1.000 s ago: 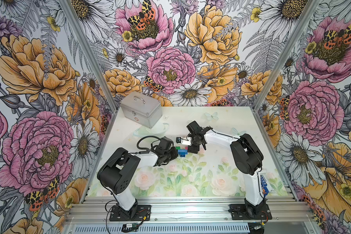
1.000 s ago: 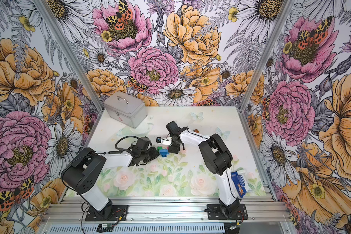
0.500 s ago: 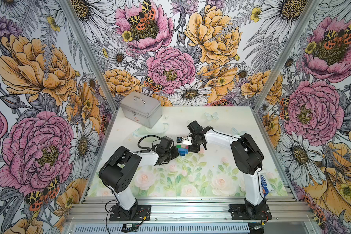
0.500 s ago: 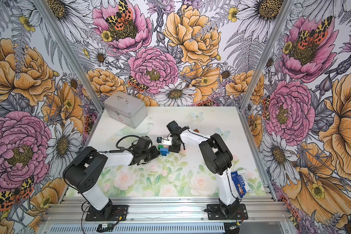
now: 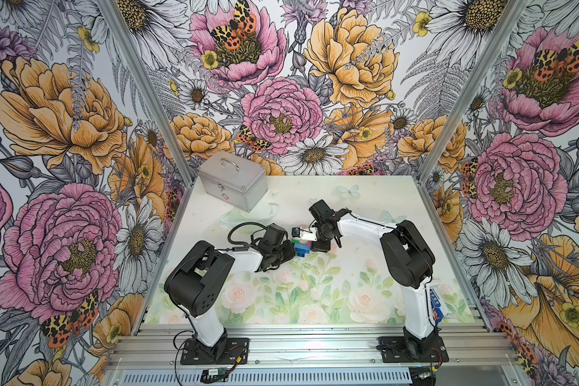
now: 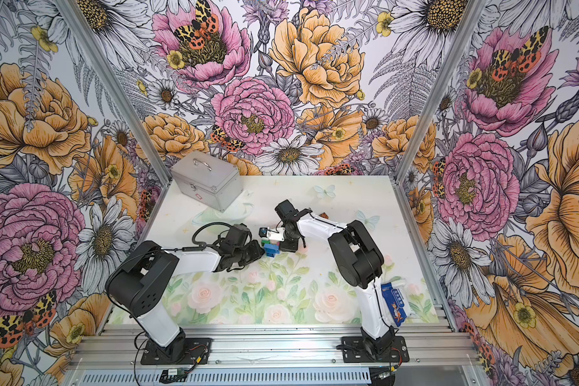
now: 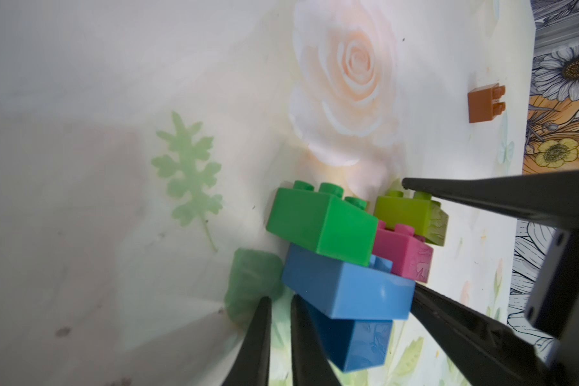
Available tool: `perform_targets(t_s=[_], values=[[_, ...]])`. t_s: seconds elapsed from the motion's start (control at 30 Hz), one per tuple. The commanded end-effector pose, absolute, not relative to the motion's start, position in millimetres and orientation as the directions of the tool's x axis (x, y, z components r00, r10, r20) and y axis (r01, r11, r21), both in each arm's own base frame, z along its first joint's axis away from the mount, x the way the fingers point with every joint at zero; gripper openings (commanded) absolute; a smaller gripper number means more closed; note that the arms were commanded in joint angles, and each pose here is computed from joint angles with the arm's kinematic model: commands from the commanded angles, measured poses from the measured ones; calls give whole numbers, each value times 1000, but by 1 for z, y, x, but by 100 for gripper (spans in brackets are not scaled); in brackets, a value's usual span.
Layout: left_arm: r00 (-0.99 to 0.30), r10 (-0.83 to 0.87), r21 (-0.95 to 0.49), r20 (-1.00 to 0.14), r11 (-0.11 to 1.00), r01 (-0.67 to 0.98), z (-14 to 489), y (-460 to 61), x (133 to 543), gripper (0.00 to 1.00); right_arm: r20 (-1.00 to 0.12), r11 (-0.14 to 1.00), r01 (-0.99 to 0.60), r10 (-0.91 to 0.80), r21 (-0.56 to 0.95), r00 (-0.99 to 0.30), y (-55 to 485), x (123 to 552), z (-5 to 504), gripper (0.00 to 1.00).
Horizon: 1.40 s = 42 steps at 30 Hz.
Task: Assemble the letter v with lego
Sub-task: Assemble the lego brick with the lego brick.
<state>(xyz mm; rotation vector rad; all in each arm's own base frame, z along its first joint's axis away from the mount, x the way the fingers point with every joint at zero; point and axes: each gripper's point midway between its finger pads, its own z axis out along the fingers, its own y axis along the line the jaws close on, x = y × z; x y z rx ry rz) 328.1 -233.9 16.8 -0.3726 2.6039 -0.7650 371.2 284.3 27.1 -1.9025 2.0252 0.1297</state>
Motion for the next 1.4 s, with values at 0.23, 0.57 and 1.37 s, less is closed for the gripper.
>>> perform_targets(t_s=[0.23, 0.57, 1.37], values=[[-897, -330, -548, -294, 827, -124, 11, -235, 326, 15, -315, 93, -984, -948, -153, -41, 286, 372, 22, 56], [-897, -327, -549, -297, 827, -120, 12, -236, 325, 15, -306, 110, -982, -950, -153, -59, 286, 375, 22, 54], [-898, -321, -551, -301, 827, -111, 14, -239, 325, 15, -304, 253, -960, -930, -119, -207, 286, 384, 25, 61]])
